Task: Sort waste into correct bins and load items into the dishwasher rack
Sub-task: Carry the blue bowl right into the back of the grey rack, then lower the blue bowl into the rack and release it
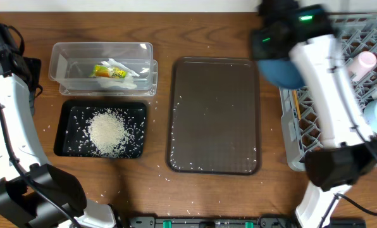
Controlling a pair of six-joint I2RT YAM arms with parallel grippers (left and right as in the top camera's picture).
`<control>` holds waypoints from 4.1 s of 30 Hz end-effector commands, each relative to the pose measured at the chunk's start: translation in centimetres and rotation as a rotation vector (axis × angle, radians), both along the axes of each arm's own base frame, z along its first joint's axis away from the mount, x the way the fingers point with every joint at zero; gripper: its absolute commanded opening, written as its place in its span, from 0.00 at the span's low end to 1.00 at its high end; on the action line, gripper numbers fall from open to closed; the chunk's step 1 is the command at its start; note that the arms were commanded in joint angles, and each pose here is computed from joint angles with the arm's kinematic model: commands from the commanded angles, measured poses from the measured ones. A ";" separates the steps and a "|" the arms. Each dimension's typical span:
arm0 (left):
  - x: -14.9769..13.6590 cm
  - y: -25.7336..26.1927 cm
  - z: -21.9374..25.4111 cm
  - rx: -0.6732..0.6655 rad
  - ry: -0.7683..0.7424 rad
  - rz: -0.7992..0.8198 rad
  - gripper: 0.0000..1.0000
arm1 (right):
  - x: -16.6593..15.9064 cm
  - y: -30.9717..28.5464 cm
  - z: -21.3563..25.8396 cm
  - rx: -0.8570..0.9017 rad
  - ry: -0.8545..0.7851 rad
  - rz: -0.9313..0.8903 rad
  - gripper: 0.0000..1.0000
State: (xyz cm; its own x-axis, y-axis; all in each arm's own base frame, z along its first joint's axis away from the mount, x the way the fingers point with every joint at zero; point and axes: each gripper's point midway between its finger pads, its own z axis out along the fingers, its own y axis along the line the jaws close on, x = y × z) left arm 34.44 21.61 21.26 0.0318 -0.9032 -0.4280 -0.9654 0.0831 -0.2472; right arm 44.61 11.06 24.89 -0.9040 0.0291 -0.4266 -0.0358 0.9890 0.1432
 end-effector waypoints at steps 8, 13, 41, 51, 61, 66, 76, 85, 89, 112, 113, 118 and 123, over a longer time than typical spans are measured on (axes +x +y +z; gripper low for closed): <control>-0.2 0.2 -0.3 0.008 0.019 -0.001 0.95 | 2.2 -5.0 11.2 0.722 -0.339 0.315 0.01; -0.2 0.2 -0.3 0.008 0.019 -0.001 0.95 | 3.2 -6.5 11.4 0.770 -0.384 0.333 0.01; -0.2 0.2 -0.3 0.008 0.019 -0.001 0.95 | 9.0 -11.0 2.5 1.127 -0.158 0.147 0.01; -0.2 0.2 -0.3 0.008 0.019 -0.001 0.95 | 8.9 -14.8 -0.5 0.919 -0.108 -0.110 0.03; -0.2 0.2 -0.3 0.008 0.019 -0.001 0.95 | 5.5 -19.9 1.3 0.541 -0.131 -0.374 0.37; -0.2 0.2 -0.3 0.008 0.019 -0.001 0.95 | 3.3 -22.6 2.3 0.355 -0.142 -0.493 0.49; -0.2 0.2 -0.3 0.008 0.019 -0.001 0.95 | 1.1 -24.1 4.0 0.208 -0.164 -0.568 0.51; -0.2 0.2 -0.3 0.008 0.019 -0.001 0.95 | 2.6 -14.7 3.9 0.158 -0.167 -0.156 0.07; -0.2 0.2 -0.3 0.008 0.019 -0.001 0.95 | 3.3 -11.5 2.3 0.091 -0.133 -0.087 0.03; -0.2 0.2 -0.3 0.008 0.019 -0.001 0.95 | 3.8 -18.5 -0.8 -0.329 -0.078 -0.455 0.05; -0.2 0.2 -0.3 0.008 0.019 -0.001 0.95 | 3.6 -18.5 -0.3 -0.325 -0.087 -0.463 0.05; -0.2 0.2 -0.3 0.008 0.019 -0.001 0.95 | 2.4 -18.0 2.5 -0.298 -0.140 -0.477 0.18; -0.2 0.2 -0.3 0.008 0.019 -0.001 0.95 | 0.8 -16.8 4.3 -0.244 -0.153 -0.446 0.45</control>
State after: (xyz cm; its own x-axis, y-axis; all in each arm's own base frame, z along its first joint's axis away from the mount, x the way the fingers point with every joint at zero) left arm 34.43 21.61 21.28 0.0319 -0.9032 -0.4281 -0.9653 0.0832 -0.2475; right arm 46.27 -6.19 27.37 -0.7762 0.2691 -0.5701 0.3937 0.9132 -0.1050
